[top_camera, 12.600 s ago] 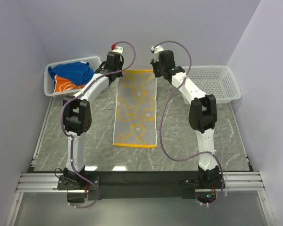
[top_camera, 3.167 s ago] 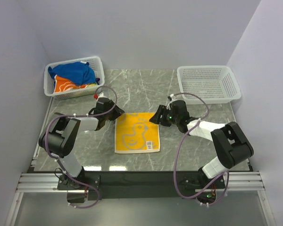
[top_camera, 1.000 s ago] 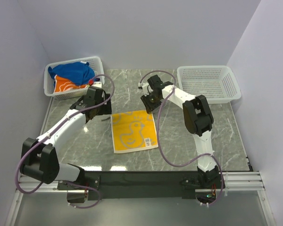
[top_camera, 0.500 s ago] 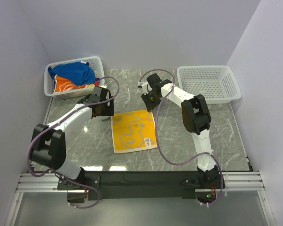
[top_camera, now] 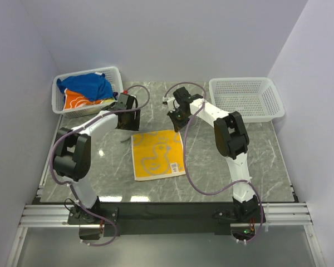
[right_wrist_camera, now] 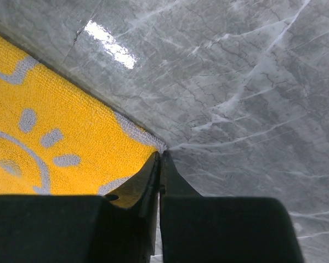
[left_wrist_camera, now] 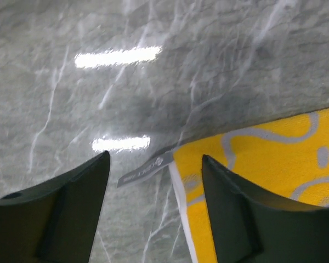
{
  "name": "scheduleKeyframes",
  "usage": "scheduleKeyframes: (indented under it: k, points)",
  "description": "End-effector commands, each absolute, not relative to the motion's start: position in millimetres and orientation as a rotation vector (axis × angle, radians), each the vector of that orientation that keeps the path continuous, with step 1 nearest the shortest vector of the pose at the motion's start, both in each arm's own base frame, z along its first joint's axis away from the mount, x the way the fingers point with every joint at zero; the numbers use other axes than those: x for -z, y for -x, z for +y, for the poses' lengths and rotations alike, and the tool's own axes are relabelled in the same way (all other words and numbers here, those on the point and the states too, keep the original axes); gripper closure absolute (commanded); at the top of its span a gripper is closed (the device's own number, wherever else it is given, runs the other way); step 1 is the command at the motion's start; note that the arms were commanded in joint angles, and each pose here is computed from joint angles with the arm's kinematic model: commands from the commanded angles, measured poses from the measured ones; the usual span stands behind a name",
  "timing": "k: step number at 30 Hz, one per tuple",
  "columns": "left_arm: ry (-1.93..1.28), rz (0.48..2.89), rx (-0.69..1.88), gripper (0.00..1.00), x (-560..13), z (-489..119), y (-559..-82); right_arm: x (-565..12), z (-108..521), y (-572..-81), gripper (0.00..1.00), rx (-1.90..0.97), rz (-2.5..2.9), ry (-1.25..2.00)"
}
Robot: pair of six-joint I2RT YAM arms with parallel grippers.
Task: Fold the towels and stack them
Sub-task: Fold the towel
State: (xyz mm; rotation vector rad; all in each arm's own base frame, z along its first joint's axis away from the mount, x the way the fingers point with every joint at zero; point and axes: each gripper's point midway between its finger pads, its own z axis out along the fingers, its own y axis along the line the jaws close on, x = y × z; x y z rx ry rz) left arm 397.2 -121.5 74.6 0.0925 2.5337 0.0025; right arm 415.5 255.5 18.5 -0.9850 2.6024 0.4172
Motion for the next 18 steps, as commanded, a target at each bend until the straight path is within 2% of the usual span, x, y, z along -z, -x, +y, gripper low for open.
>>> scheduleKeyframes:
  k: [1, 18]
  points:
    - [-0.207, 2.511, 0.072, 0.31, -85.0, -137.0, -412.0, 3.6, 237.8, -401.3, 1.00, -0.340, 2.689, 1.027]
    - [-0.316, 2.613, 0.159, 0.47, -55.4, -138.8, -396.9, 6.7, 231.9, -394.6, 1.00, -0.316, 2.697, 1.026]
